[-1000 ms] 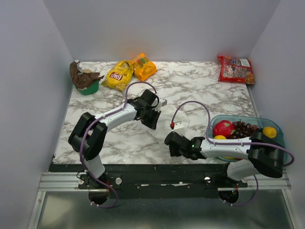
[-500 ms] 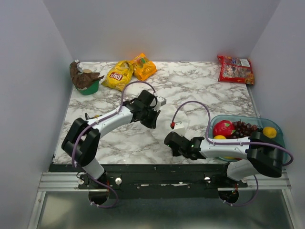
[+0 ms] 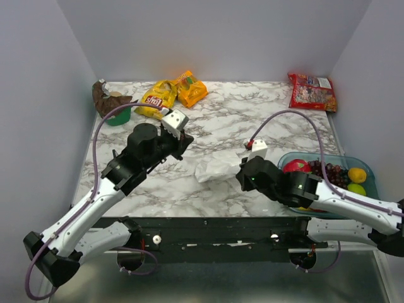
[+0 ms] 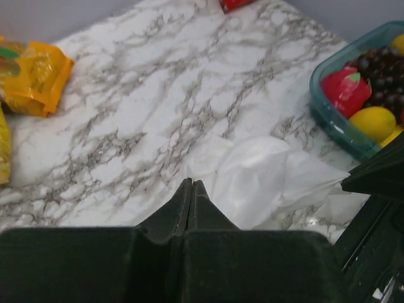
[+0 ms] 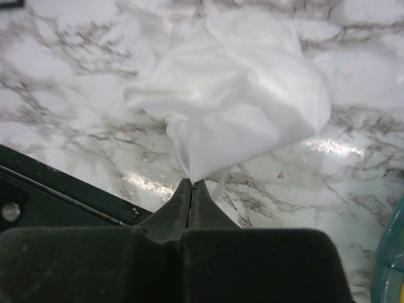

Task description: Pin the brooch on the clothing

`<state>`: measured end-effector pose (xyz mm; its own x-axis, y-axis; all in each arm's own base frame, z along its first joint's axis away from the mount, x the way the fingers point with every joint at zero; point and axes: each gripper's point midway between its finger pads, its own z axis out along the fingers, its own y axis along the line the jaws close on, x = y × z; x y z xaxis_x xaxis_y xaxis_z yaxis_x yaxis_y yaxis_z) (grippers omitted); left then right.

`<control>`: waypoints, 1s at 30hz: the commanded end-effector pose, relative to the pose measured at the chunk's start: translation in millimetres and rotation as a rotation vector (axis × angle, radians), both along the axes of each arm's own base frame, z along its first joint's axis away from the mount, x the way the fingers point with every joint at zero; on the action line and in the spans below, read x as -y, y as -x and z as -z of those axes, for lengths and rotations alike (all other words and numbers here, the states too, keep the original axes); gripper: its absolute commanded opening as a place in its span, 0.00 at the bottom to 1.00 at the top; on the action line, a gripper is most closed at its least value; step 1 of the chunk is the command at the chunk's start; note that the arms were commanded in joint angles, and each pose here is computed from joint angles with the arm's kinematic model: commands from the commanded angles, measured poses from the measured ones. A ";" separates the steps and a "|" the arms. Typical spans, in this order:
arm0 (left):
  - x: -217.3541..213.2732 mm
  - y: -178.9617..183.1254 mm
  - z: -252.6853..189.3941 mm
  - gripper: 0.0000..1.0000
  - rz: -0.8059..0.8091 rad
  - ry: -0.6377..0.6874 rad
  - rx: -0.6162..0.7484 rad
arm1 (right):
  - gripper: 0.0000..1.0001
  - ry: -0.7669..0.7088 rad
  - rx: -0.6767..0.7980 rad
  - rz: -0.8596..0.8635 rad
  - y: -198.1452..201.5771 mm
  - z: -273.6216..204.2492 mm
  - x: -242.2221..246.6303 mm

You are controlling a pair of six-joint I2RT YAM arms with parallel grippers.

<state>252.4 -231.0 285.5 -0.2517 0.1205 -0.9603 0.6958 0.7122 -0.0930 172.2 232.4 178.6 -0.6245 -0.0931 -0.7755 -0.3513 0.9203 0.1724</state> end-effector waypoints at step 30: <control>106.1 61.5 221.1 0.58 0.129 -0.036 -0.731 | 0.01 0.032 -0.046 0.081 20.0 42.0 50.6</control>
